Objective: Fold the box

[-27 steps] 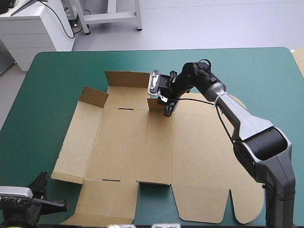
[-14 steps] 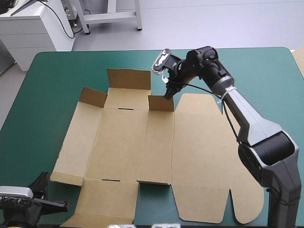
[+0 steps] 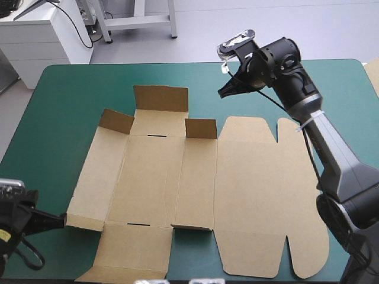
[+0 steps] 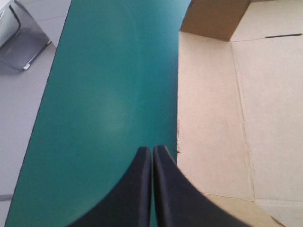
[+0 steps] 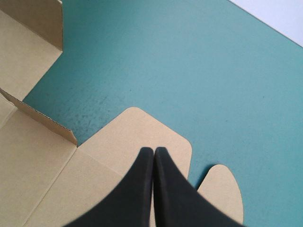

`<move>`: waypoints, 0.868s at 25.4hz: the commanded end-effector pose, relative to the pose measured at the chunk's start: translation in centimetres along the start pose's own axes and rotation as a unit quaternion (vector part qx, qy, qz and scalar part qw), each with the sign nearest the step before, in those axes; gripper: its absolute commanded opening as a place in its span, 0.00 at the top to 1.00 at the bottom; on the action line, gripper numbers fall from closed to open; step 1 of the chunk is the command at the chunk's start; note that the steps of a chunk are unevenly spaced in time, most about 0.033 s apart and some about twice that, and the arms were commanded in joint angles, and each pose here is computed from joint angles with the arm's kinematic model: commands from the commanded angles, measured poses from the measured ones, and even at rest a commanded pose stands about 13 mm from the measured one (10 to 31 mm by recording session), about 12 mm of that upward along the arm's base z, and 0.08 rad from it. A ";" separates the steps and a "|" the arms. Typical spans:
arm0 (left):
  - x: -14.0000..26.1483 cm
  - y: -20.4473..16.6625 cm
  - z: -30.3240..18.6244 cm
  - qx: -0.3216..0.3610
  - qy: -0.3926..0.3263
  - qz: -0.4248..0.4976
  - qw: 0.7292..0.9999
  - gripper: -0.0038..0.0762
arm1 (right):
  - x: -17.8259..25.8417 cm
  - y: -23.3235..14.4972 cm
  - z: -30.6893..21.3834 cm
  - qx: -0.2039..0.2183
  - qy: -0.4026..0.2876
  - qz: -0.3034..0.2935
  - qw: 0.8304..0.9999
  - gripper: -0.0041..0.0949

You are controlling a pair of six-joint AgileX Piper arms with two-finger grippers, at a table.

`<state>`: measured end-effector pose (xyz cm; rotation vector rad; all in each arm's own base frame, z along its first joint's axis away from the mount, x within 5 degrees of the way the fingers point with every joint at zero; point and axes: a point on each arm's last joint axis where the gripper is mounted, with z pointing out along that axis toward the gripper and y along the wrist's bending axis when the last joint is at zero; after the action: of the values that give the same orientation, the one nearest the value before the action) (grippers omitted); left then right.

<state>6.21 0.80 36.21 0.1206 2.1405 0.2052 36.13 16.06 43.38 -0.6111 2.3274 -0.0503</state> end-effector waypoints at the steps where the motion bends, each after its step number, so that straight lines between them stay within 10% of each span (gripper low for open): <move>1: -3.7 0.9 1.4 -0.012 0.001 0.000 1.000 0.96 | 0.3 -1.3 -6.1 0.019 -0.059 0.018 0.998 0.98; 12: -6.2 1.7 12.1 0.004 0.189 0.055 0.980 0.95 | 12.0 -2.1 -12.6 0.078 -0.017 0.083 0.993 0.98; 22: -5.9 4.8 16.3 0.123 0.199 -0.123 0.965 0.93 | 21.1 -2.8 -18.9 0.116 -0.078 0.170 0.975 0.98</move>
<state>22.06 5.68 32.56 -0.0065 2.6372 0.0140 13.82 3.03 43.67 -0.1541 2.2897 -0.1325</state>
